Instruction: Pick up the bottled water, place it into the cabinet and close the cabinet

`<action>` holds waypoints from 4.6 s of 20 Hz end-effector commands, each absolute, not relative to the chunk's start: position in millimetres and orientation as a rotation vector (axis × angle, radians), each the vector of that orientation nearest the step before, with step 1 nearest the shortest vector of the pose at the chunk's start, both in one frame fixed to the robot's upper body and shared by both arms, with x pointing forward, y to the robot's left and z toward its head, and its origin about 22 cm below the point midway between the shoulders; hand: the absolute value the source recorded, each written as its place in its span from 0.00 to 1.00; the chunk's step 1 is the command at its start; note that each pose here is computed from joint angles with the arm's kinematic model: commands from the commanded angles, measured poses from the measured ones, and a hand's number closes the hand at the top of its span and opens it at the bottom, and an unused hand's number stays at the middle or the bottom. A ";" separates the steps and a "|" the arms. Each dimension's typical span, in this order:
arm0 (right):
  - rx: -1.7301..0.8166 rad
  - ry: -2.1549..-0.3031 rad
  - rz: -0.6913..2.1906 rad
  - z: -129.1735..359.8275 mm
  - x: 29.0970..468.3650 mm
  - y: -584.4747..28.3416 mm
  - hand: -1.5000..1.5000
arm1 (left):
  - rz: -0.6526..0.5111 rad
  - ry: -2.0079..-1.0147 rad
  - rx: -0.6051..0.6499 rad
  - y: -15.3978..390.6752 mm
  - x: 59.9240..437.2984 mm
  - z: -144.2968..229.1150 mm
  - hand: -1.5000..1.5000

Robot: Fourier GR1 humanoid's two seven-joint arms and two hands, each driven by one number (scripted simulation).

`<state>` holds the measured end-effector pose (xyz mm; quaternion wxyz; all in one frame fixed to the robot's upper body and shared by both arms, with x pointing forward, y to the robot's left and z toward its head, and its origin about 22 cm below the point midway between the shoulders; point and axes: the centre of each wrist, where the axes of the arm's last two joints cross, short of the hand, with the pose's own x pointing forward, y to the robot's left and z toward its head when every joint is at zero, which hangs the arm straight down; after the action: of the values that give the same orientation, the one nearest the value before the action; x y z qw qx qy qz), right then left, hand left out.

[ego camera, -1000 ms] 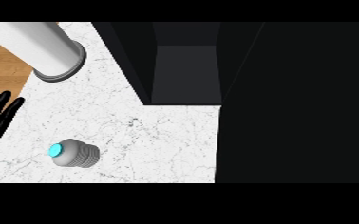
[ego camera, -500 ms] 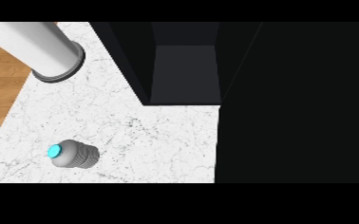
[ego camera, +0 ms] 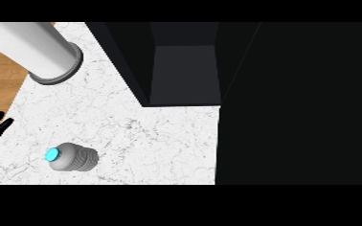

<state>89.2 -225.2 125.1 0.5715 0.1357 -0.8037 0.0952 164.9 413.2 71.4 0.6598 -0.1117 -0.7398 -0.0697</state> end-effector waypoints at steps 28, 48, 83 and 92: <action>0.345 -1.931 0.231 151.0 34.3 -226.2 0.00 | -0.122 -1.440 -0.427 383.7 206.0 -125.1 0.00; 0.332 -1.921 0.233 144.4 24.0 -226.3 0.00 | -0.163 -1.725 -0.043 289.7 204.3 -170.0 1.00; 0.316 -1.928 0.201 144.7 16.7 -243.9 0.00 | -0.085 -1.719 -0.038 85.2 347.0 -11.2 1.00; 0.354 -1.932 0.203 124.2 20.2 -252.8 0.00 | 0.025 -1.650 0.041 74.4 390.1 21.2 1.00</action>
<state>19.5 -251.3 107.8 0.5725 0.1225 -0.8021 0.1174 379.4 79.1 11.7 0.6731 -0.0034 -0.7396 -0.0054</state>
